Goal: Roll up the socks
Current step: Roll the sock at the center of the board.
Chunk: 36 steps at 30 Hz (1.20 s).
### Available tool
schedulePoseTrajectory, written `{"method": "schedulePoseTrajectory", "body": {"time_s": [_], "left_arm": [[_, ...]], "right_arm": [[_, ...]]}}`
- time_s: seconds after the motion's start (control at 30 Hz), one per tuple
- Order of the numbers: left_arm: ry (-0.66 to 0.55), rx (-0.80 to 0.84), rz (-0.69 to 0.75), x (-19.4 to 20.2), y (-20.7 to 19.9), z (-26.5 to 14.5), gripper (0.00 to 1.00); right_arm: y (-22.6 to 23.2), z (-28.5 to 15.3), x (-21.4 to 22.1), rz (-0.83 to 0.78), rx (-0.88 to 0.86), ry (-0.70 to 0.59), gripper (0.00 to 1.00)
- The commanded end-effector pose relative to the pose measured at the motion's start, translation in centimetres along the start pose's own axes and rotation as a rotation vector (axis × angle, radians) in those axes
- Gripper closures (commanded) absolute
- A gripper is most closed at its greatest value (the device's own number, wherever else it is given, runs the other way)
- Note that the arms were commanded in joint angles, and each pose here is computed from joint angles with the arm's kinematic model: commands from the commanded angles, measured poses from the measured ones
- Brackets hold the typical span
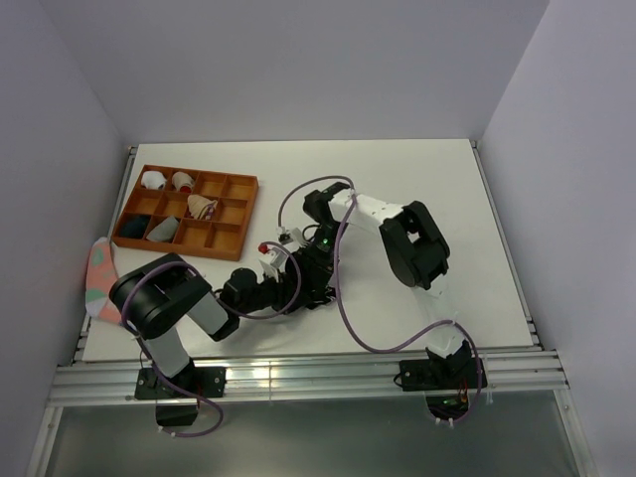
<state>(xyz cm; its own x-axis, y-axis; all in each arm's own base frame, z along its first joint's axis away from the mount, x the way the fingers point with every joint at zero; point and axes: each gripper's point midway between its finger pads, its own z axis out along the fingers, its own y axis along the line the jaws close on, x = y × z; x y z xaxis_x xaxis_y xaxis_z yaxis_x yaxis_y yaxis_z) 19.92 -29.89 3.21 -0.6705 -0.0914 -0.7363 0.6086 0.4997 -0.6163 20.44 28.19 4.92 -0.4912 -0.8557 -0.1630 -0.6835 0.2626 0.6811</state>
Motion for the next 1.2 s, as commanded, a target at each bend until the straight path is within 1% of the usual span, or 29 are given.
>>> {"method": "schedulePoseTrajectory", "body": {"time_s": [0.0, 0.03, 0.1, 0.17, 0.23, 0.37, 0.5, 0.77, 0.97, 1.17], "left_arm": [[-0.009, -0.012, 0.016, -0.6, 0.3, 0.7, 0.71], [-0.008, -0.016, 0.014, -0.7, 0.4, 0.9, 0.75], [-0.007, -0.023, 0.013, -0.7, 0.5, 1.0, 0.76], [-0.002, -0.033, 0.009, -0.7, 0.7, 1.1, 0.81], [0.008, -0.044, 0.003, -0.5, 0.9, 1.1, 0.86], [0.024, -0.054, -0.003, -0.4, 1.1, 1.4, 0.92], [0.04, -0.074, -0.012, -0.2, 1.5, 1.5, 0.93], [0.048, -0.082, -0.029, -0.1, 1.6, 1.6, 0.95], [0.056, -0.093, -0.033, 0.0, 1.7, 1.6, 0.95], [0.052, -0.099, -0.034, -0.2, 1.7, 1.6, 0.95]], "right_arm": [[0.4, -1.2, -0.8, -0.035, 0.039, -0.048, 0.71], [0.3, -1.1, -0.8, -0.034, 0.04, -0.05, 0.71], [0.1, -1.0, -0.9, -0.033, 0.047, -0.049, 0.7], [-0.1, -1.2, -0.7, -0.035, 0.069, -0.048, 0.68], [-0.3, -1.3, -0.6, -0.054, 0.1, -0.057, 0.66], [-1.0, -1.6, 0.0, -0.083, 0.181, -0.077, 0.58], [-1.5, -1.2, 1.0, -0.111, 0.228, -0.069, 0.55], [-1.5, -1.2, 0.9, -0.153, 0.277, -0.096, 0.48], [-1.4, -0.7, 1.1, -0.158, 0.276, -0.091, 0.46], [0.3, -1.3, 0.9, -0.192, 0.265, -0.12, 0.44]]}}
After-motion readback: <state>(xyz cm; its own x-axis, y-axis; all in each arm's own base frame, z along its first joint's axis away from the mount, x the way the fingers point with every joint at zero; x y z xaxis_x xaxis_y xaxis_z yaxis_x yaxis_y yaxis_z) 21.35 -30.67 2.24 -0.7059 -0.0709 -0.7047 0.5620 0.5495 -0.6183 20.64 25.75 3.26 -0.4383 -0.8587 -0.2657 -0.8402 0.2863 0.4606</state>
